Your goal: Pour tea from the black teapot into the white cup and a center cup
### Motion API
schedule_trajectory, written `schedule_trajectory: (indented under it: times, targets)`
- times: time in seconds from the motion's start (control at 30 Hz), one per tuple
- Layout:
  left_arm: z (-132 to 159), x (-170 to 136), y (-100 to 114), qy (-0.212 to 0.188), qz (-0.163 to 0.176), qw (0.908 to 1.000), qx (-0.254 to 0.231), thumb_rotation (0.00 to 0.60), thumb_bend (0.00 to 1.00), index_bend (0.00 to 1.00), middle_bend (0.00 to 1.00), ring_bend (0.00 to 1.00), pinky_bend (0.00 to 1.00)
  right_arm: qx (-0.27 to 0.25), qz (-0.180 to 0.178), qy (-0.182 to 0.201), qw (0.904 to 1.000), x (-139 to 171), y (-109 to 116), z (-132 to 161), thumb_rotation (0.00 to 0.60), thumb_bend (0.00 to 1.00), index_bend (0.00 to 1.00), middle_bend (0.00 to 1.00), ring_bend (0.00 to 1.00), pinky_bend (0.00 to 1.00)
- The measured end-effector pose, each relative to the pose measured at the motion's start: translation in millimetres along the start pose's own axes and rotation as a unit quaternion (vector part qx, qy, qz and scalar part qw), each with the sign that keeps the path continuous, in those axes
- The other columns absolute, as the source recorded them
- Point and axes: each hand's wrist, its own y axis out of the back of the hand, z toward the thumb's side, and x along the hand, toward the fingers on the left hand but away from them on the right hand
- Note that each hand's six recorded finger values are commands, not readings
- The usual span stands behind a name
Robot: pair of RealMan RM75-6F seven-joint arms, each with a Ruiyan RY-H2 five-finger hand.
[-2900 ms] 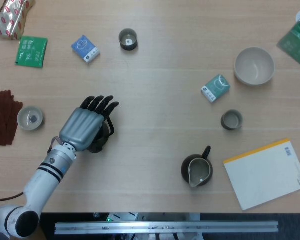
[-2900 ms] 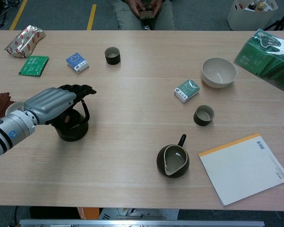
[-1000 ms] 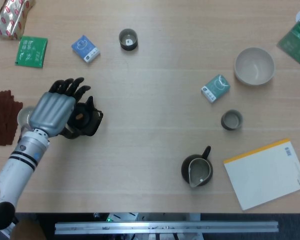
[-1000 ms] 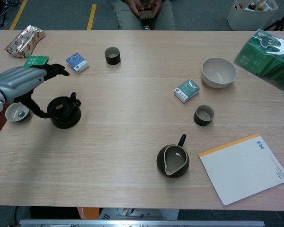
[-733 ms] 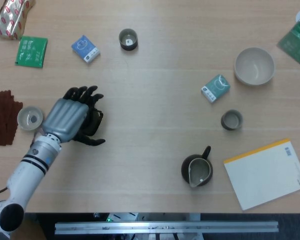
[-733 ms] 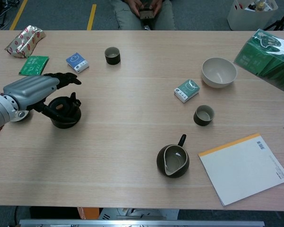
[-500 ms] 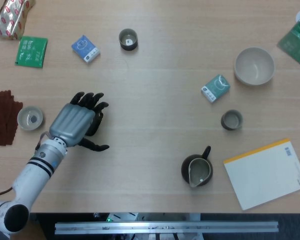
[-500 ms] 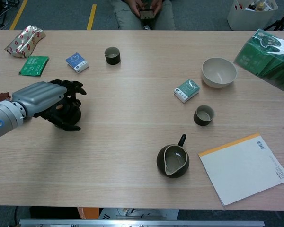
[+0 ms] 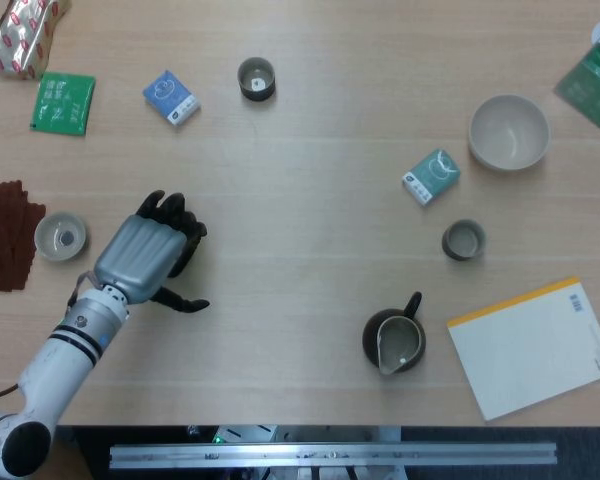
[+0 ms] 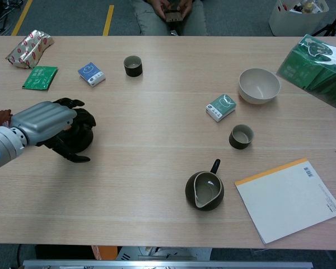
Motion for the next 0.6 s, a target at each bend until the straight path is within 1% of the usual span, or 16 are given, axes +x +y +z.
schedule_trajectory:
  times: [0.23, 0.4, 0.6]
  targets:
    - [-11, -12, -5, 0.006, -0.007, 0.9998, 0.016, 0.324, 0.08, 0.27, 0.23, 0.0, 0.05, 0.0, 0.0, 0.002, 1.0, 0, 0, 2, 0.6, 0.0, 0.45, 0.39, 0.29, 0.37]
    - [-21, -21, -8, 0.014, -0.014, 0.9991, 0.037, 0.349, 0.08, 0.28, 0.23, 0.0, 0.05, 0.0, -0.001, 0.003, 1.0, 1, 0, 4, 0.6, 0.0, 0.45, 0.39, 0.29, 0.37]
    - [-29, -33, -9, 0.022, -0.016, 0.9986, 0.046, 0.371, 0.08, 0.28, 0.23, 0.0, 0.05, 0.001, -0.001, 0.006, 1.0, 1, 0, 6, 0.6, 0.0, 0.45, 0.39, 0.29, 0.37]
